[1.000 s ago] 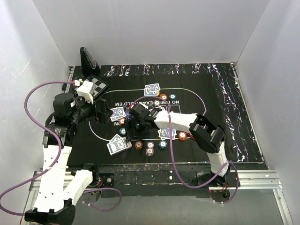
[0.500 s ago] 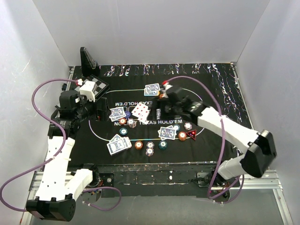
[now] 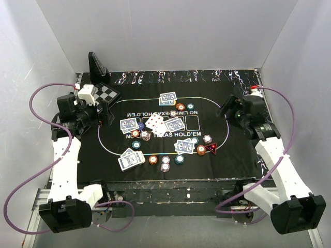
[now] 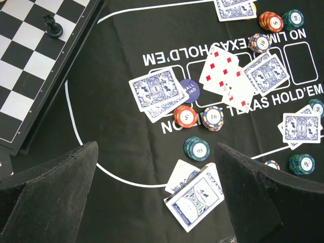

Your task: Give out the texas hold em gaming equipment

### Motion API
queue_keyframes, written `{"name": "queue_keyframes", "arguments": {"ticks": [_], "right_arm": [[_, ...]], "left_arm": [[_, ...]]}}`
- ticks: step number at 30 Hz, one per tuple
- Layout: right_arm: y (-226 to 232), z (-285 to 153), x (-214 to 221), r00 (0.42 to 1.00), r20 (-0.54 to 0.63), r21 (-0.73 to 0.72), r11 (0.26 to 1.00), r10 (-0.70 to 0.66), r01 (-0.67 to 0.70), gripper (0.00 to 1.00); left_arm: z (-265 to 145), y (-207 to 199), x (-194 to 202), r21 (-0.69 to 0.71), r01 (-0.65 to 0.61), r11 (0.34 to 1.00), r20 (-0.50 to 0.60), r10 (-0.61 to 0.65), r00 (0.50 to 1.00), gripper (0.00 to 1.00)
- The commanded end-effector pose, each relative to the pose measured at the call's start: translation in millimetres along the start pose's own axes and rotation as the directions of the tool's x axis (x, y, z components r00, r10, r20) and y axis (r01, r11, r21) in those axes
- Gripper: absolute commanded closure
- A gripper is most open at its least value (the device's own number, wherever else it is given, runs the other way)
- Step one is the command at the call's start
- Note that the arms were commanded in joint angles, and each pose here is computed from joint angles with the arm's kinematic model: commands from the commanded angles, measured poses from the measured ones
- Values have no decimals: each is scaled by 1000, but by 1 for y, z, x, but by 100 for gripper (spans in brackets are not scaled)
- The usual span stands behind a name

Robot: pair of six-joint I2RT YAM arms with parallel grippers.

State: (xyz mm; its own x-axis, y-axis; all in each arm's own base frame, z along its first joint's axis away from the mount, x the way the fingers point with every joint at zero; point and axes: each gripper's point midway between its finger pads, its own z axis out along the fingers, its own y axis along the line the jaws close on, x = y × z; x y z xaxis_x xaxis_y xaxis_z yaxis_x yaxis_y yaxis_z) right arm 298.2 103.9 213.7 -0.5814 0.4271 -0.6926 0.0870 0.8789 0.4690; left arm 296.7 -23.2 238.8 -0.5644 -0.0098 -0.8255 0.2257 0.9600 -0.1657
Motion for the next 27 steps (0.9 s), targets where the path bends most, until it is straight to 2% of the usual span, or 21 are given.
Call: {"name": "queue_keyframes", "arguments": {"ticks": [1, 7, 9, 13, 16, 23, 27], "right_arm": [[-43, 2, -18, 997, 39, 109, 992, 62, -66, 12], [-85, 3, -42, 990, 137, 294, 956, -25, -16, 11], [-93, 3, -49, 983, 172, 325, 946, -60, 1, 10], [-108, -6, -67, 956, 275, 361, 932, -107, 1, 9], [-119, -10, -74, 939, 320, 396, 918, -130, -8, 9], [-149, -1, -67, 939, 317, 466, 884, -131, -34, 9], [-158, 6, -66, 911, 365, 467, 884, -192, -1, 8]], "left_arm": [[5, -4, -3, 80, -54, 995, 34, 51, 998, 0], [21, 16, 4, 10, -26, 1000, -28, 26, 999, 0], [25, 24, 7, -33, 28, 999, -48, -30, 998, 0], [25, 36, -1, -51, 49, 997, 46, -47, 998, 0], [24, 55, -9, -123, 70, 990, 135, -54, 989, 0], [37, 110, 7, -214, 178, 960, 131, -152, 980, 0], [43, 124, 17, -219, 226, 949, 168, -192, 967, 0]]}}
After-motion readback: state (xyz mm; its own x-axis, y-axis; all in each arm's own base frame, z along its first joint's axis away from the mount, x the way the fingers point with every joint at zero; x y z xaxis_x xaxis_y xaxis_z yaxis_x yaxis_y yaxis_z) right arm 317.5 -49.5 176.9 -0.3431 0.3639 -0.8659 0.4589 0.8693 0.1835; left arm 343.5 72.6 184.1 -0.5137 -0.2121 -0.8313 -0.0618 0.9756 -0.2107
